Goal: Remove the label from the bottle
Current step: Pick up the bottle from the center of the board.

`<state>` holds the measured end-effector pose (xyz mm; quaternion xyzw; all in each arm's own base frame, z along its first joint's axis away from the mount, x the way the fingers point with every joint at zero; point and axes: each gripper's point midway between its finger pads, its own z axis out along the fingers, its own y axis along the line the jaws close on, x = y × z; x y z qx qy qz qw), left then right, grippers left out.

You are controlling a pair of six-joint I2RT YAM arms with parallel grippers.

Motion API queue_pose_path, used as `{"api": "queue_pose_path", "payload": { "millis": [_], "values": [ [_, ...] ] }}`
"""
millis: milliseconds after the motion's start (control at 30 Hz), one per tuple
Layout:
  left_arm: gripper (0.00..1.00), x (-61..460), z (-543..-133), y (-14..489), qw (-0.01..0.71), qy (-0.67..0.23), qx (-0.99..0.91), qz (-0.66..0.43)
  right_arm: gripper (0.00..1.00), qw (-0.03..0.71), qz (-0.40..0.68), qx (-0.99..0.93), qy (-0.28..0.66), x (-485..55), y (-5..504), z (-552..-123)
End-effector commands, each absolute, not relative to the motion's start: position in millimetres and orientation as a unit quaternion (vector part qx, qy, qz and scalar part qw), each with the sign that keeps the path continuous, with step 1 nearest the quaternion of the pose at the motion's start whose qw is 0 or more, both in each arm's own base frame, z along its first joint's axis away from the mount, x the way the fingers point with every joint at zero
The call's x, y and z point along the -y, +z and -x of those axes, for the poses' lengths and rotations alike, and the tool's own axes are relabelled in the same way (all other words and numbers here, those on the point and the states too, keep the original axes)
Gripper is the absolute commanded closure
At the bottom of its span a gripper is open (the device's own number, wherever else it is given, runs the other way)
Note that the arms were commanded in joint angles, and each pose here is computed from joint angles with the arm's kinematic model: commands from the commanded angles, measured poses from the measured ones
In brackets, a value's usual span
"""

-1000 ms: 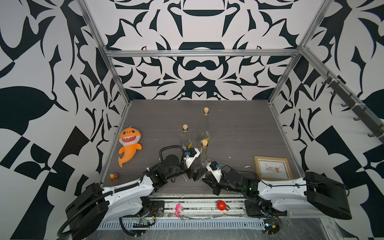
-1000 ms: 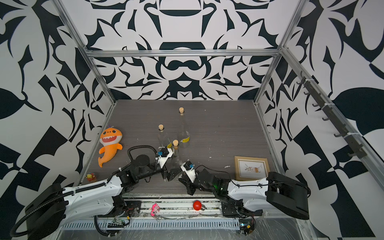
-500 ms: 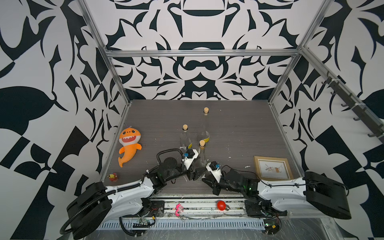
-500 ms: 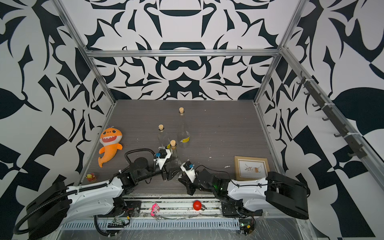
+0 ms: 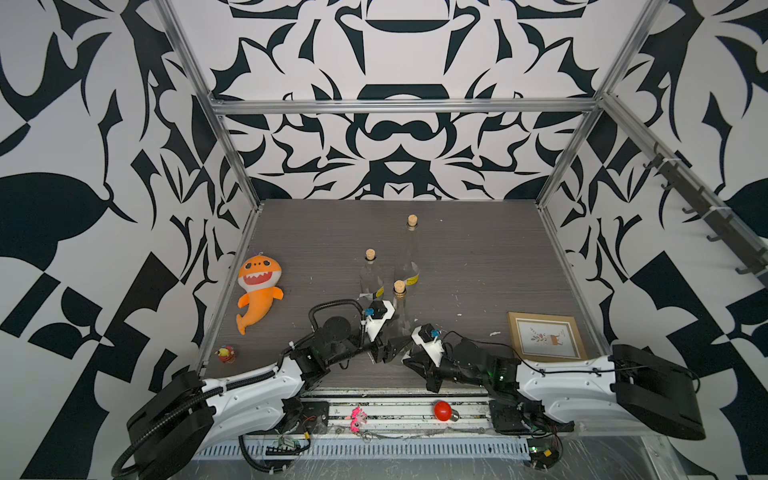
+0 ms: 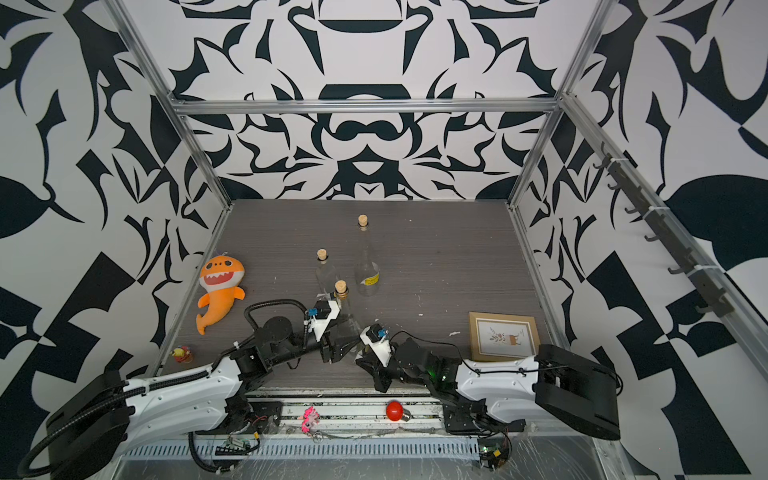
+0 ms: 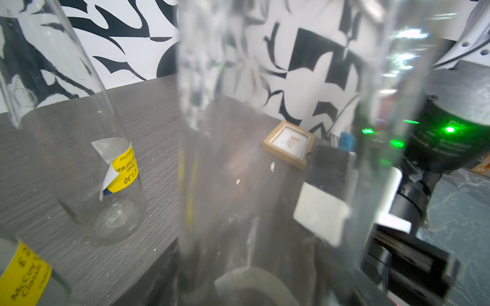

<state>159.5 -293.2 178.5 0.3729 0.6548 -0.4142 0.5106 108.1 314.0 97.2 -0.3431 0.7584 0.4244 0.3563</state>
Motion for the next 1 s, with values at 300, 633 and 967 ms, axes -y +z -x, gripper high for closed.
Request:
{"api": "queue_pose_path", "payload": {
  "millis": [300,633,967],
  "values": [
    [1.00,276.4,-143.8,216.1,0.534,-0.404,-0.624,-0.402,1.00,0.380,0.362,-0.709,0.471,-324.0,136.9,-98.7],
    [1.00,268.7,-137.6,207.0,0.495,-0.380,-0.648,-0.437,1.00,0.375,0.365,-0.706,0.477,-317.9,139.5,-93.4],
    [1.00,271.8,-135.9,208.7,0.485,-0.389,-0.644,-0.446,1.00,0.368,0.368,-0.717,0.465,-300.5,137.3,-89.4]
  ]
}}
